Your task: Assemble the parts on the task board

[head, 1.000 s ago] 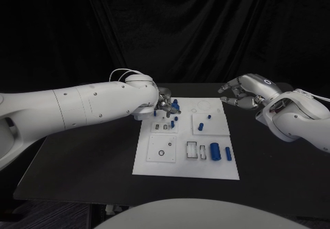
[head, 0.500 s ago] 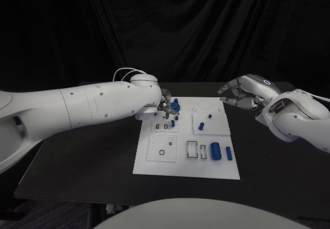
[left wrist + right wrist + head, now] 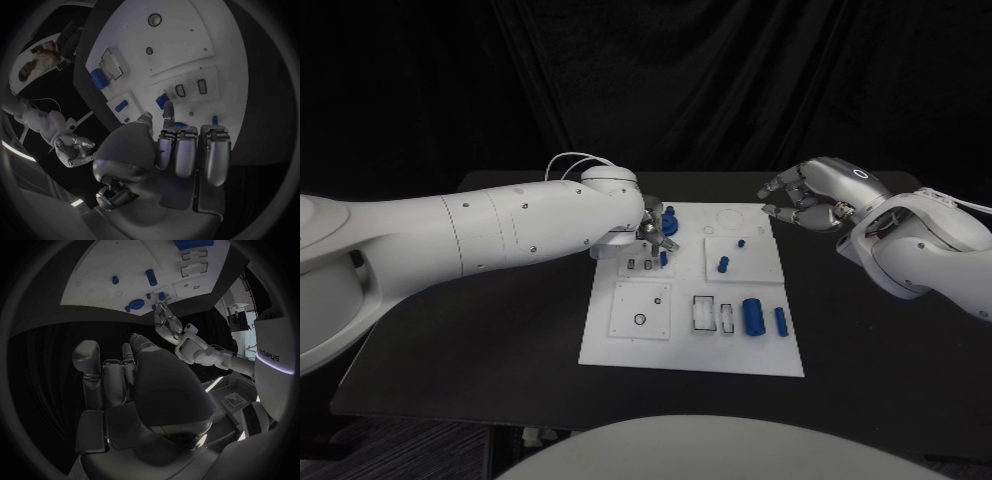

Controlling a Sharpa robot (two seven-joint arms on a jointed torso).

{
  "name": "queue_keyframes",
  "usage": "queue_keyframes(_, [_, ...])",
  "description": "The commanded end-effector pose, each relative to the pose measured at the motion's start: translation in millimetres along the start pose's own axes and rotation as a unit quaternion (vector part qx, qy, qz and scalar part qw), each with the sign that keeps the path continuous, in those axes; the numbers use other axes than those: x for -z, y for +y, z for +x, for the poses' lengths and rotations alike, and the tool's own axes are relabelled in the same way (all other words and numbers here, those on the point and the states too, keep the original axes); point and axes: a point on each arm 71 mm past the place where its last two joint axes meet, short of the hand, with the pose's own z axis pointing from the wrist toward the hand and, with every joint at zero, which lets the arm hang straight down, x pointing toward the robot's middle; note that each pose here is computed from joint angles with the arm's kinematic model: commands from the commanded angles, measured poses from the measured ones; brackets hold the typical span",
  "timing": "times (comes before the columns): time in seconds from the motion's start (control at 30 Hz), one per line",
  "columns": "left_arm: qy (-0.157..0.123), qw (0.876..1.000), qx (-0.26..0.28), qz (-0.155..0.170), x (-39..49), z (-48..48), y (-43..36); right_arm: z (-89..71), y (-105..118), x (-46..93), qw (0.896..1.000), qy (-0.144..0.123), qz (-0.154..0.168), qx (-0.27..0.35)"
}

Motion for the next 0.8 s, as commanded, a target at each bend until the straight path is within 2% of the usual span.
queue_keyframes(0.03, [-0.006,1.0,0.004,0.01,-1.4,1.0,-1.0,1.1,-2.3,0.8,1.0,0.005,0.012,0.0])
queue_keyframes(0.4, [-0.002,1.0,0.007,0.001,-4.2,2.3,5.7,2.1,-3.5,0.6,1.0,0.012,0.018,0.0])
queue_keyframes(0.8, [-0.003,1.0,0.009,0.009,-7.2,2.9,5.0,3.5,-2.5,-0.8,1.0,0.017,0.019,0.0])
